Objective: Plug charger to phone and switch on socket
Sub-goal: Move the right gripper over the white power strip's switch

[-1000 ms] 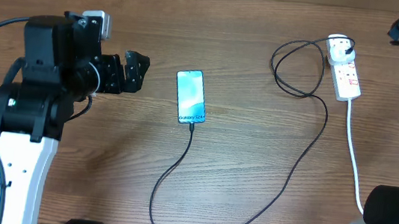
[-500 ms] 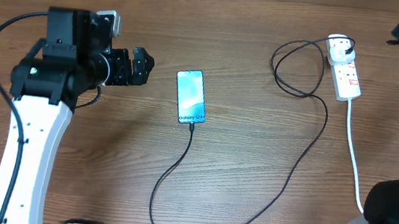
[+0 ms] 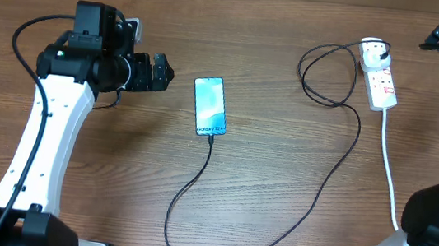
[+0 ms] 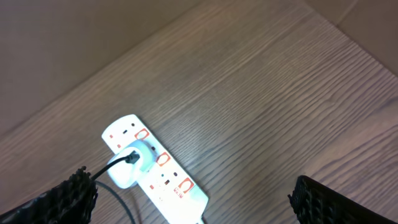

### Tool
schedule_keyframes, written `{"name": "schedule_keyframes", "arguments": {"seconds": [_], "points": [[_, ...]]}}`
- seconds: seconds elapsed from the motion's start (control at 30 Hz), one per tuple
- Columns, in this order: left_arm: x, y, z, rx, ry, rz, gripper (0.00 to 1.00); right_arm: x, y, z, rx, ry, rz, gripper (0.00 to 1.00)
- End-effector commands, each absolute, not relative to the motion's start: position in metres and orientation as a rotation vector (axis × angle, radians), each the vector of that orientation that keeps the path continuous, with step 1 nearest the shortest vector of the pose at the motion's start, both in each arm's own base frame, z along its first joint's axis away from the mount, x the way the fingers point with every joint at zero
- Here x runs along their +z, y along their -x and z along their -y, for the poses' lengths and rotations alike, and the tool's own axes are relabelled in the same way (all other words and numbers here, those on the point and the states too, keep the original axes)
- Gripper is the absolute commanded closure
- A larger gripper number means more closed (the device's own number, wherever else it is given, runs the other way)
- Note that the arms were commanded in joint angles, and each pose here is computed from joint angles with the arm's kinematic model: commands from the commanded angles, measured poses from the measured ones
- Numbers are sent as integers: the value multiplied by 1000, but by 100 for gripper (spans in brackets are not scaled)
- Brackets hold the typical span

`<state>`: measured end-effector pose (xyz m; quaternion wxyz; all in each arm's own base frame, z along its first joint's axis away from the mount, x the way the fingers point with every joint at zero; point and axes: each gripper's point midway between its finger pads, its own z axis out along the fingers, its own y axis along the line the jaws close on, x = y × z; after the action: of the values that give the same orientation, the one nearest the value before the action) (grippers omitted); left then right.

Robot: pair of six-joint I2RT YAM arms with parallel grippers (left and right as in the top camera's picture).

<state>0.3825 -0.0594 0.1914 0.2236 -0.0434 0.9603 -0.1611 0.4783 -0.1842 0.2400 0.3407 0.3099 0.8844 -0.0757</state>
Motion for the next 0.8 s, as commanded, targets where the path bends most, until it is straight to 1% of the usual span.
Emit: {"name": "schedule_keyframes", "arguments": {"seconds": [0.0, 0.17, 0.3, 0.57, 0.77], "points": [[185, -388, 62, -462, 136, -2661, 0, 199, -489, 196, -229, -833, -2360, 0], [175, -390, 61, -460, 144, -2687, 0, 159, -499, 202, -276, -763, -2448, 0], [173, -390, 61, -456, 146, -2693, 0, 126, -500, 208, -318, -784, -2498, 0], [173, -390, 61, -456, 146, -2693, 0, 85, -504, 209, -320, -793, -2560, 0], [173, -390, 61, -456, 146, -2693, 0, 57, -511, 194, -186, -774, -2611, 0]]}}
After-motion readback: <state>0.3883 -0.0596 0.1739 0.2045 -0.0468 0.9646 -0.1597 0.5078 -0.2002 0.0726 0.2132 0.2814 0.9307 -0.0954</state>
